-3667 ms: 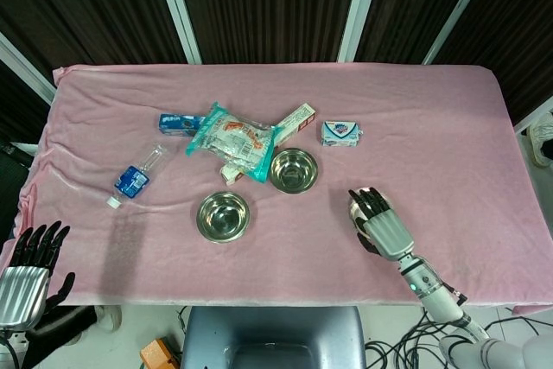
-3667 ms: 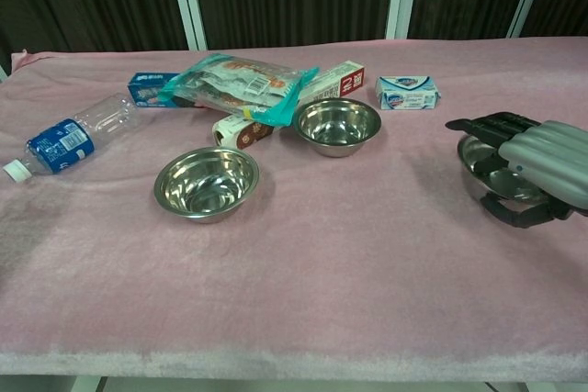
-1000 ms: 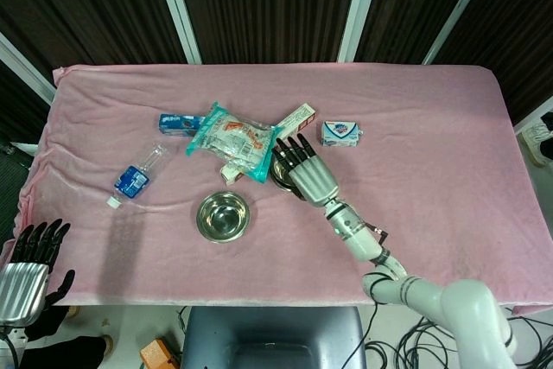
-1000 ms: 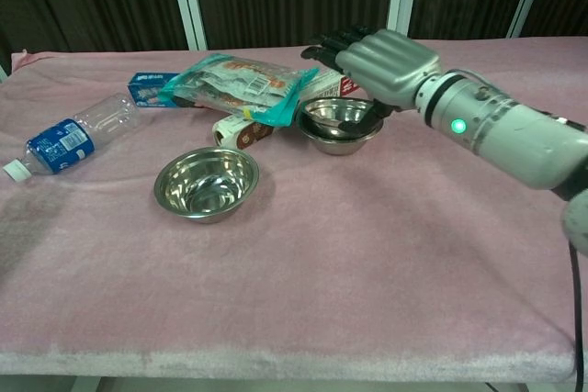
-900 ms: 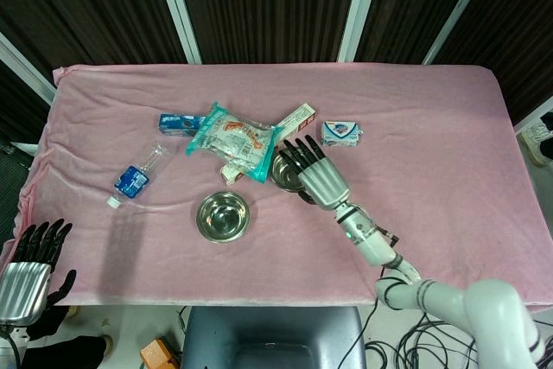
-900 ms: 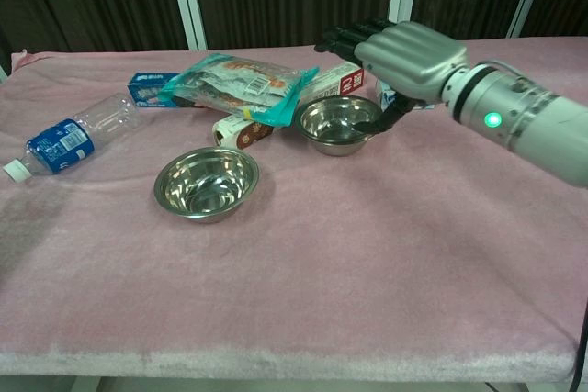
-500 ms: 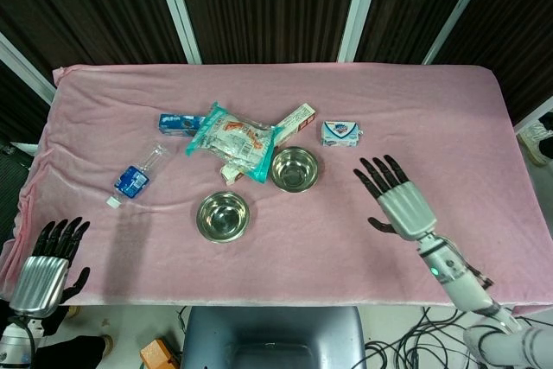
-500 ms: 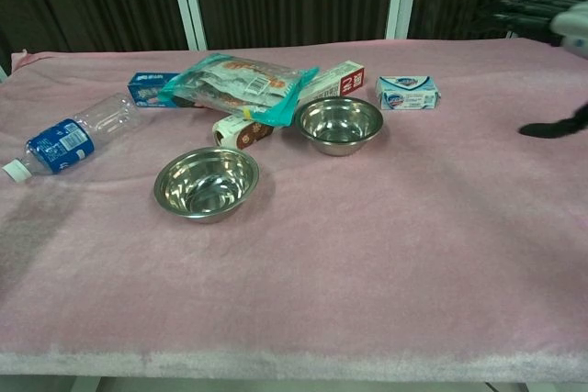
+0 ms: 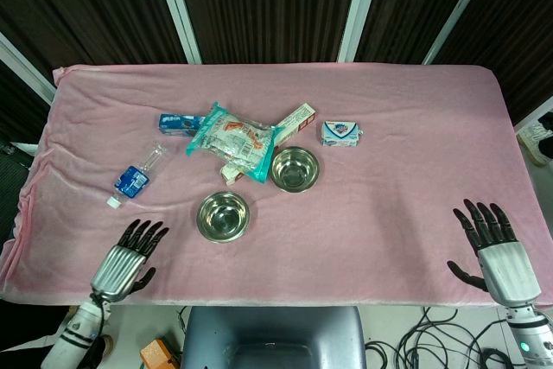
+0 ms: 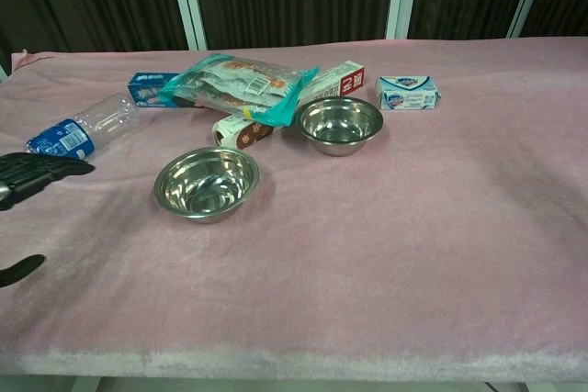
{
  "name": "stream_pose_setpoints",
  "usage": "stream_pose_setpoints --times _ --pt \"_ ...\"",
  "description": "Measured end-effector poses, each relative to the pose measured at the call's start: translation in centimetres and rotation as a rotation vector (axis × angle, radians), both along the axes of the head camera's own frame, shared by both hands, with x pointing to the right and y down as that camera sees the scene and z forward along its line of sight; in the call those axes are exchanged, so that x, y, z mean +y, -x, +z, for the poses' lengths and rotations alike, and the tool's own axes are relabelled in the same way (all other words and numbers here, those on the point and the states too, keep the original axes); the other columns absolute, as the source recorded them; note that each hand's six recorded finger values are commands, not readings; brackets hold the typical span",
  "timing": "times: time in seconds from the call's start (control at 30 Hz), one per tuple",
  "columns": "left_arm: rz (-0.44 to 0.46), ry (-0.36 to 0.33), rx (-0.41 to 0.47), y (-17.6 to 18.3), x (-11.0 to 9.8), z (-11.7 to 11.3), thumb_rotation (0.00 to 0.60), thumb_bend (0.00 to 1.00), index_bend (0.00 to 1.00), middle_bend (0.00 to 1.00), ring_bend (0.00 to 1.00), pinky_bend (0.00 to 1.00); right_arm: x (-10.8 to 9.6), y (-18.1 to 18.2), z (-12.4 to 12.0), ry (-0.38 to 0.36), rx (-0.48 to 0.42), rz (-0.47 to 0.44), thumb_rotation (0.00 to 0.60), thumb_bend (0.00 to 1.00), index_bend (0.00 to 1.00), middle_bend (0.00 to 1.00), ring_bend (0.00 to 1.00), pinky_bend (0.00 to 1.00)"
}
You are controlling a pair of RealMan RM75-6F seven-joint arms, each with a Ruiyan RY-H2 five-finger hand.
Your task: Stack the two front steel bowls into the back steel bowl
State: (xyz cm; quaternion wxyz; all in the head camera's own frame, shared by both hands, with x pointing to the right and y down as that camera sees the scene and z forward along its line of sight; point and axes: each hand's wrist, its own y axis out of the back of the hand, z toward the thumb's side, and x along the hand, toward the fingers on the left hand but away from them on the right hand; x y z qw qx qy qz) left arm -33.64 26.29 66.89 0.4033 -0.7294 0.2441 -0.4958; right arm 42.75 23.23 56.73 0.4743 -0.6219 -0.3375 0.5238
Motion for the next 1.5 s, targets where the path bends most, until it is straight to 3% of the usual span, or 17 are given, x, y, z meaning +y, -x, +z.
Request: stream_pose_setpoints --times 0.27,0.47,0.6,0.87,1.03,1.23,1.5 --pt "0.102 -0.069 0.093 -6.0 -2.0 1.5 0.6 0.42 0.15 0.03 0.0 0.0 -0.2 -1.0 -1.1 0.007 -0.014 0.047 0.6 0.3 0.0 0.0 0.0 0.0" --pt "0.17 -0.039 0.11 -9.4 -2.5 2.8 0.6 0.42 0.19 0.02 0.0 0.0 -0.4 -2.0 -3.2 -0.031 -0.06 0.089 0.6 0.3 0.0 0.0 0.0 0.0" --pt "0.197 -0.016 0.106 -11.6 -2.9 4.2 0.6 0.42 0.28 0.03 0.0 0.0 -0.4 -2.5 -4.1 -0.046 -0.078 0.102 0.6 0.3 0.0 0.0 0.0 0.0" --pt "0.169 -0.011 0.067 -11.6 -4.0 6.0 0.6 0.43 0.38 0.04 0.0 0.0 -0.1 -2.4 -4.2 -0.024 -0.085 0.093 0.6 0.31 0.0 0.0 0.0 0.0" --pt "0.139 -0.035 0.086 -11.3 -4.7 6.2 0.6 0.52 0.57 0.12 0.0 0.0 0.1 -2.3 -4.4 -0.026 -0.089 0.089 0.6 0.3 0.0 0.0 0.0 0.0" --pt "0.123 -0.09 0.113 -11.0 -5.4 6.5 0.6 0.54 0.7 0.2 0.02 0.0 0.0 -2.5 -4.5 -0.016 -0.104 0.11 0.6 0.31 0.0 0.0 0.0 0.0" --pt "0.084 -0.133 0.223 -11.1 -6.4 6.1 0.6 0.53 0.73 0.23 0.04 0.01 0.2 -3.2 -6.4 -0.057 -0.152 0.121 0.6 0.3 0.0 0.0 0.0 0.0"
